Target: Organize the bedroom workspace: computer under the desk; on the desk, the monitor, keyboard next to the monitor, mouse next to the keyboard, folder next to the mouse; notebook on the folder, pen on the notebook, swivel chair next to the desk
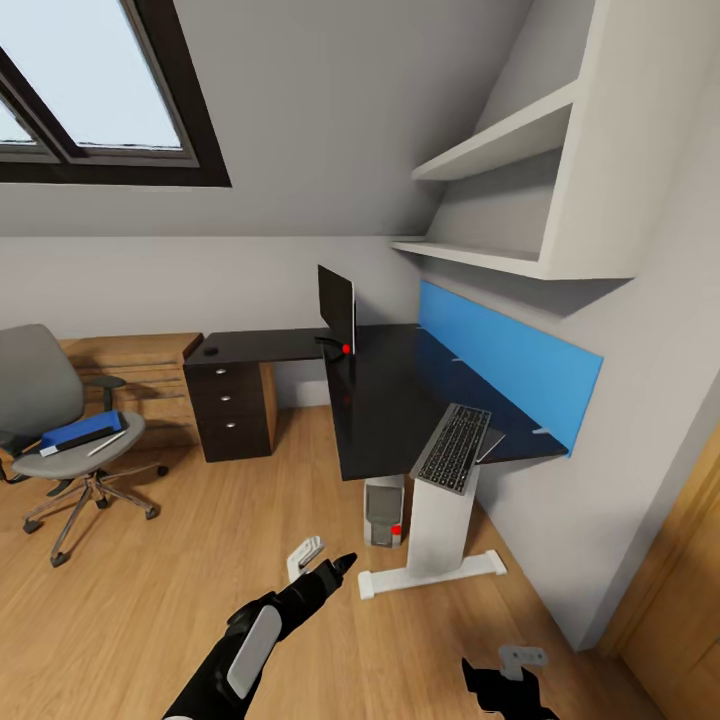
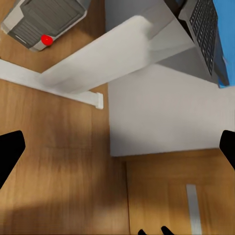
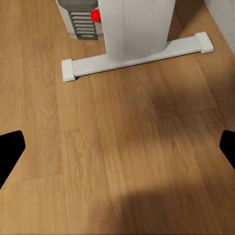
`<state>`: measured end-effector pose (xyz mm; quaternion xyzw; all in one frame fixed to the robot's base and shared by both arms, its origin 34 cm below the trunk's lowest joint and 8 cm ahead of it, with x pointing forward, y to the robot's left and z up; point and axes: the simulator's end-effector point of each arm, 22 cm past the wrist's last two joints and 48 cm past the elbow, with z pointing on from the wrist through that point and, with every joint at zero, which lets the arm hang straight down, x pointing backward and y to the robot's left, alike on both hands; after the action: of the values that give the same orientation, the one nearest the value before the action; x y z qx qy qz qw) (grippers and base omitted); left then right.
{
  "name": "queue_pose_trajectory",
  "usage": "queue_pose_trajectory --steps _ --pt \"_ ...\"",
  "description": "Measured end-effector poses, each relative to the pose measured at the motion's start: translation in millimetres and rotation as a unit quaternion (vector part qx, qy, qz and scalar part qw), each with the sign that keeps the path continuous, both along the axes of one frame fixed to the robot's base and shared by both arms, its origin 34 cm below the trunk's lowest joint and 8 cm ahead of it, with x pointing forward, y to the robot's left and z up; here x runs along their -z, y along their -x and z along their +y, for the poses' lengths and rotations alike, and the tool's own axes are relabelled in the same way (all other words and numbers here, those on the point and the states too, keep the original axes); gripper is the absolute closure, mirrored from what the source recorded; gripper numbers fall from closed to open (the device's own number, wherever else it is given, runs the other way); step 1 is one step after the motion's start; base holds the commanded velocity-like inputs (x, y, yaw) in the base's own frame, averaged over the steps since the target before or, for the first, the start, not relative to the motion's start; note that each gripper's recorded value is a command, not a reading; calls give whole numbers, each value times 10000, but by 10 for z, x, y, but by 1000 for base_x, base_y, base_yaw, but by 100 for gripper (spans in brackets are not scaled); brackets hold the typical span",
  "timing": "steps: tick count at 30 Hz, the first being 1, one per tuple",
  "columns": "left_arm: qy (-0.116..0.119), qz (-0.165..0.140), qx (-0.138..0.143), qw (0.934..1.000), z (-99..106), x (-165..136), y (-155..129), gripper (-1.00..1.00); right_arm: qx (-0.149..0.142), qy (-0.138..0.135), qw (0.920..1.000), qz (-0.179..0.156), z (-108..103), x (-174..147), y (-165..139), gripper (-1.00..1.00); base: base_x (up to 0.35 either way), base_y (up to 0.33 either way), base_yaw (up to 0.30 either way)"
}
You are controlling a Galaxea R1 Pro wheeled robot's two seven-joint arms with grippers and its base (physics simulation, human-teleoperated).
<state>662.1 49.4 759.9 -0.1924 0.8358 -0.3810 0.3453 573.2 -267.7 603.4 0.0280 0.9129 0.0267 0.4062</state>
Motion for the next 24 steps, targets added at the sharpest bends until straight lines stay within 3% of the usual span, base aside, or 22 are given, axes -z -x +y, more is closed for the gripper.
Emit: queue_pose_trajectory --steps 13,24 --pt "31 0 45 10000 -20 2 15 -100 -10 -15 10000 72 25 44 54 -100 260 -115 0" --pt "-102 -9 9 9999 180 79 7 -100 -8 -2 10000 -9 23 53 81 -100 50 -21 0"
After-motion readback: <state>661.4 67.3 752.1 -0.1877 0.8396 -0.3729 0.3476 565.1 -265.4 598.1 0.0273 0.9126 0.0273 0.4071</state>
